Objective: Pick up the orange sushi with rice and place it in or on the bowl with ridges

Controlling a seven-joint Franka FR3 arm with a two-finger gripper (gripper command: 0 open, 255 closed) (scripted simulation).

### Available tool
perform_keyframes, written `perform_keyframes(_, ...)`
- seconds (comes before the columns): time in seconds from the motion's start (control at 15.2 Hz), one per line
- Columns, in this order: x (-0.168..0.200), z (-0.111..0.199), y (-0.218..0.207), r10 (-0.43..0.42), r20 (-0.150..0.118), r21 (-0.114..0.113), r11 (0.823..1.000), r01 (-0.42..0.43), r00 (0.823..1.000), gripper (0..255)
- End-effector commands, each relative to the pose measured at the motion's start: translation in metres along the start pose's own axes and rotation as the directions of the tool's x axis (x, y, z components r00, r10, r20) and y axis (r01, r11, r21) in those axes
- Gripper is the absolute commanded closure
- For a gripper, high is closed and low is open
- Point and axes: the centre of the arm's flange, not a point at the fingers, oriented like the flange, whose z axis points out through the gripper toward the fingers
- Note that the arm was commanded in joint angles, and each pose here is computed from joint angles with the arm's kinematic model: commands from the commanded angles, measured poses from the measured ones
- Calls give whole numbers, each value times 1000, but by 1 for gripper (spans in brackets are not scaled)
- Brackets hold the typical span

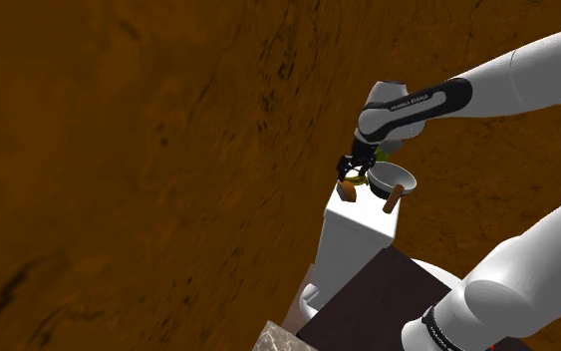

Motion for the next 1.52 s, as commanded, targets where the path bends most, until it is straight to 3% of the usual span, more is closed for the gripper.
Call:
perform_keyframes(0.0, 12, 20, 16, 41, 4, 3, 999, -41, 999, 0)
perform_keyframes(0.33, 32, 66, 49, 131, 16, 10, 991, -131, 991, 0)
perform_keyframes(0.79, 31, 103, 49, 131, 16, 10, 991, -131, 991, 0)
perform_keyframes(1.32, 31, 106, 49, 131, 16, 10, 991, -131, 991, 0)
perform_keyframes(1.39, 31, 106, 49, 131, 16, 10, 991, -131, 991, 255)
perform_keyframes(1.45, 31, 106, 49, 131, 16, 10, 991, -131, 991, 255)
